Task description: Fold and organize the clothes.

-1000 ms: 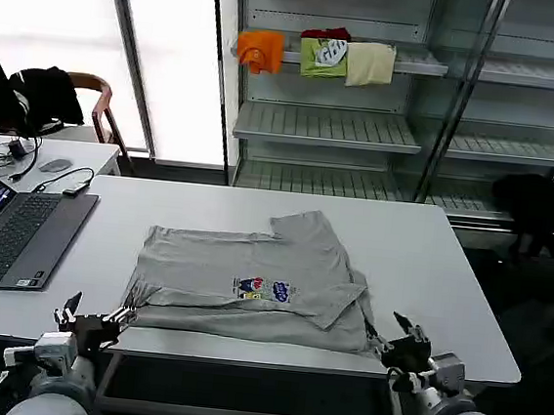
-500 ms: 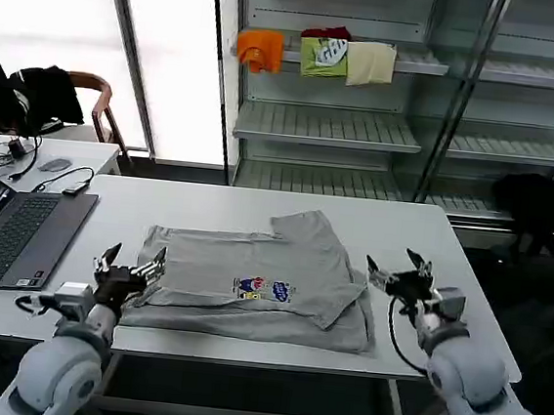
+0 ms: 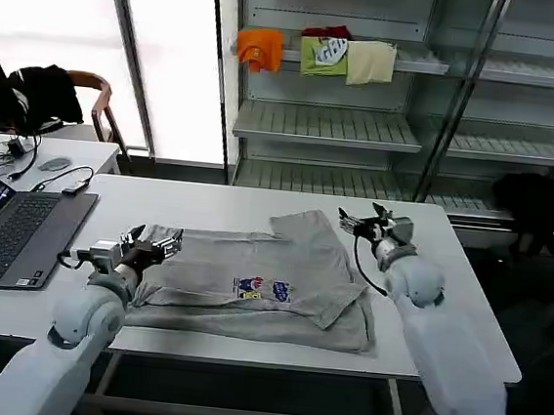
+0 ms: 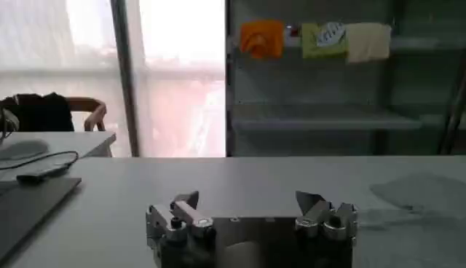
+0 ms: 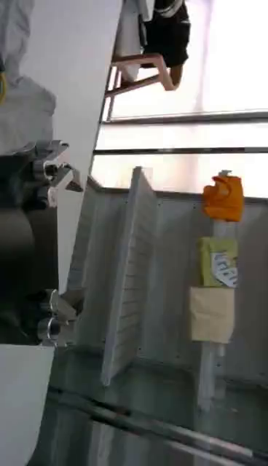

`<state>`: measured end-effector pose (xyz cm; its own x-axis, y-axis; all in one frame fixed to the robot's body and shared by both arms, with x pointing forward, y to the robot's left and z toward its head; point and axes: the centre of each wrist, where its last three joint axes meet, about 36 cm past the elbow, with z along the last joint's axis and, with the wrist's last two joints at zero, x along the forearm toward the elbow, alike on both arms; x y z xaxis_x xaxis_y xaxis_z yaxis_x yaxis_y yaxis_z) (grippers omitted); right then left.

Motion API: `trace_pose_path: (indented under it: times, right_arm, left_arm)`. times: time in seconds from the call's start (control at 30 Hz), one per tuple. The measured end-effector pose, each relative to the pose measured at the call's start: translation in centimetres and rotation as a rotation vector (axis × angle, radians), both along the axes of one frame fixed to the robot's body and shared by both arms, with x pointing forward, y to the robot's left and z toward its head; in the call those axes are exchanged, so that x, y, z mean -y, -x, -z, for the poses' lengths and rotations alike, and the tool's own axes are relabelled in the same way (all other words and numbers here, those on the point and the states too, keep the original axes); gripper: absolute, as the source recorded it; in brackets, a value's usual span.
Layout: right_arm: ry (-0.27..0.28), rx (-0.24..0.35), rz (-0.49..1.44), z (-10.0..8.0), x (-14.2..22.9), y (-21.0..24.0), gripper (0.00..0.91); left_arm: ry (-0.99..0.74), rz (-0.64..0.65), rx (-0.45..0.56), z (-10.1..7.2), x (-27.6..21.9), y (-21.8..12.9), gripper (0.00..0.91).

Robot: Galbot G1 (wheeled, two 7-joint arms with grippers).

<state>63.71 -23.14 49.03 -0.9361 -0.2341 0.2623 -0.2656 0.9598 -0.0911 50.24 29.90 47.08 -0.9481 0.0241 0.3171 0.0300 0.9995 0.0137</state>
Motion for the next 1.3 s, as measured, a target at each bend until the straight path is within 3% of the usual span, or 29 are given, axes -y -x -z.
trace_pose_path:
  times: [0.43,0.9,0.93,0.97,1.03,1.1,1.13,1.17,1.23,1.3]
  right_arm:
    - [0.048,-0.146,-0.043,1.0,-4.3,-6.4,0.907]
    - [0.082,-0.219,-0.085,2.7,-6.1,-7.7,0.907]
    - [0.082,-0.221,-0.088,2.8,-6.2,-7.7,0.877]
    - [0.083,-0.223,-0.089,2.9,-6.3,-7.7,0.776]
    - [0.087,-0.226,-0.09,3.0,-6.2,-7.7,0.715]
    - [0.088,-0.232,-0.093,3.3,-6.1,-7.6,0.564]
    - [0.09,-0.236,-0.094,3.5,-6.1,-7.6,0.554]
    - [0.091,-0.239,-0.095,3.6,-6.0,-7.6,0.524]
    - [0.092,-0.242,-0.098,3.9,-5.9,-7.5,0.494]
    - [0.092,-0.245,-0.1,4.0,-5.8,-7.4,0.464]
  left_arm:
    - [-0.05,-0.046,-0.084,0.9,-1.4,-5.2,0.907]
    - [-0.05,-0.08,-0.151,2.5,-2.9,-8.3,0.907]
    - [-0.048,-0.081,-0.157,2.6,-3.1,-8.5,0.907]
    - [-0.046,-0.082,-0.162,2.8,-3.2,-8.7,0.786]
    - [-0.044,-0.084,-0.178,3.4,-3.5,-8.9,0.665]
    - [-0.04,-0.084,-0.19,3.8,-3.9,-9.0,0.373]
    - [-0.039,-0.085,-0.193,3.8,-4.1,-9.1,0.292]
    - [-0.037,-0.083,-0.196,3.9,-4.2,-9.2,0.101]
    - [-0.035,-0.077,-0.202,4.1,-4.4,-9.3,0.02]
    - [-0.033,-0.075,-0.208,4.4,-4.7,-9.3,0.02]
